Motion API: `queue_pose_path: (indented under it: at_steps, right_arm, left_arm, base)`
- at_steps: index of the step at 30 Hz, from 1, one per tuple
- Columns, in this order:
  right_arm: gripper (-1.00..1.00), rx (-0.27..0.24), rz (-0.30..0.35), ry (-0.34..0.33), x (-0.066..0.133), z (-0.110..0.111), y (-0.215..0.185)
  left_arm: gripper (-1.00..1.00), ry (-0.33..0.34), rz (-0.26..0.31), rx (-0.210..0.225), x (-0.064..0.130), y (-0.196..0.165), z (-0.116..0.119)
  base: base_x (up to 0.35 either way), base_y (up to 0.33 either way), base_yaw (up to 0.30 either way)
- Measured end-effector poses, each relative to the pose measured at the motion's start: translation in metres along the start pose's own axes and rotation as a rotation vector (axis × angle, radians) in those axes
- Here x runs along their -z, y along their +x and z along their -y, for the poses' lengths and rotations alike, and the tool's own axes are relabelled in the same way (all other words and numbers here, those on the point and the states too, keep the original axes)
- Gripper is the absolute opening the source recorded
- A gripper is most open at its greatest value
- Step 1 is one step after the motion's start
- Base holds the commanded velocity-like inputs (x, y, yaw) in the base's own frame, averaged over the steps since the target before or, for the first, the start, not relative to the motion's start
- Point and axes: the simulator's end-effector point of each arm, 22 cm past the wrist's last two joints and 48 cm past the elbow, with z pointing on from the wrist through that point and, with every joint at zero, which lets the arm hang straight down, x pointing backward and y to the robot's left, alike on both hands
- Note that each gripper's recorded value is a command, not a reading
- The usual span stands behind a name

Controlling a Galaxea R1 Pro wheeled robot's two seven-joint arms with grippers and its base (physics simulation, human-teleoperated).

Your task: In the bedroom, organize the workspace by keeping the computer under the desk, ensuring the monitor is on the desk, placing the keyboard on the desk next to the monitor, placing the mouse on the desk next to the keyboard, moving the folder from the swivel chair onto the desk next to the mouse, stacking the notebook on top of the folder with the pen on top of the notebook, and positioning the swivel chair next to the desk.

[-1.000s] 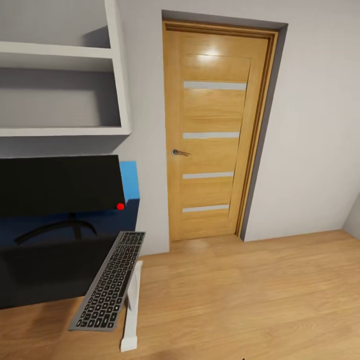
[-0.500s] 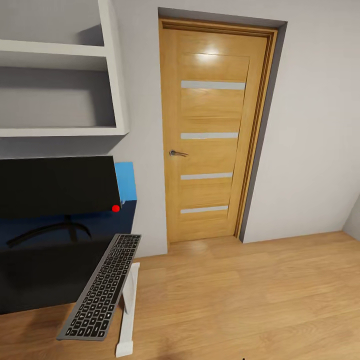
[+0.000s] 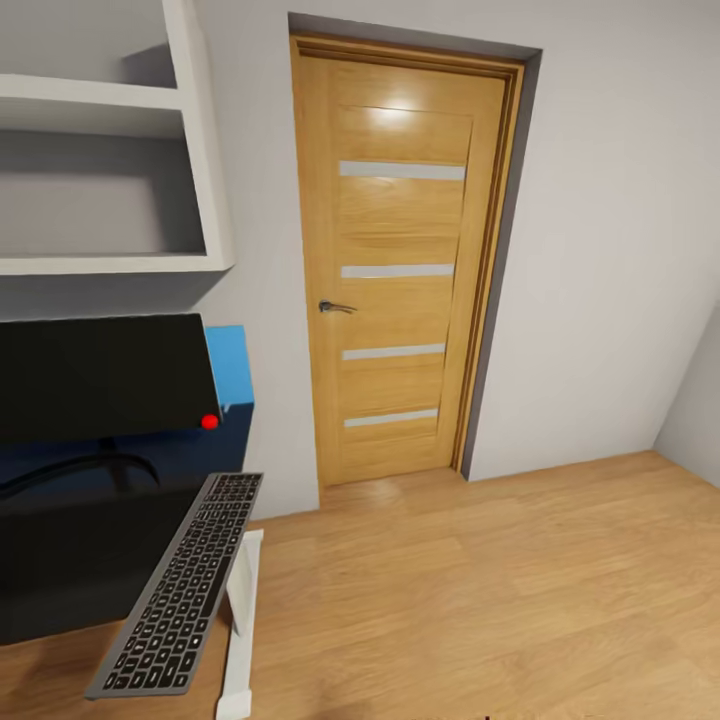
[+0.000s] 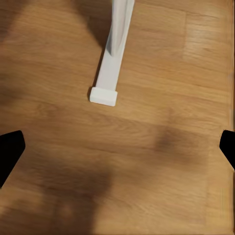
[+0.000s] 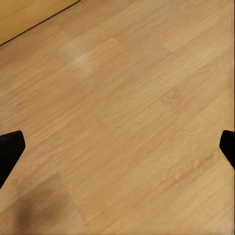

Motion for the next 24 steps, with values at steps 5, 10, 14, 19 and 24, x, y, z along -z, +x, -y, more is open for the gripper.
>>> queue_pose_path:
  at_steps: [5, 10, 14, 19, 24]
  right_arm:
    - [1.0, 0.0, 0.0, 0.0, 0.0, 0.0, -0.0001]
    - [1.0, 0.0, 0.0, 0.0, 0.0, 0.0, -0.0001]
    - [1.0, 0.0, 0.001, 0.0, 0.0, 0.0, -0.0001]
    - [1.0, 0.0, 0.001, 0.0, 0.0, 0.0, -0.0001]
    - [1.0, 0.0, 0.0, 0.0, 0.0001, 0.0001, 0.0]
  left_arm:
    - [1.0, 0.0, 0.0, 0.0, -0.0001, -0.0001, 0.0001]
    - [1.0, 0.0, 0.0, 0.0, 0.0, -0.0001, 0.0]
    - [1.0, 0.0, 0.0, 0.0, -0.0001, -0.0002, 0.0001]
    - [1.0, 0.0, 0.0, 0.0, 0.0, 0.0001, -0.0001]
    - [1.0, 0.0, 0.0, 0.0, 0.0, 0.0, -0.0001]
  base:
    - [0.0, 0.0, -0.261]
    - [0.0, 0.0, -0.262]
    - [0.0, 0.0, -0.262]
    - [0.0, 0.0, -0.262]
    - [0.0, 0.0, -0.262]
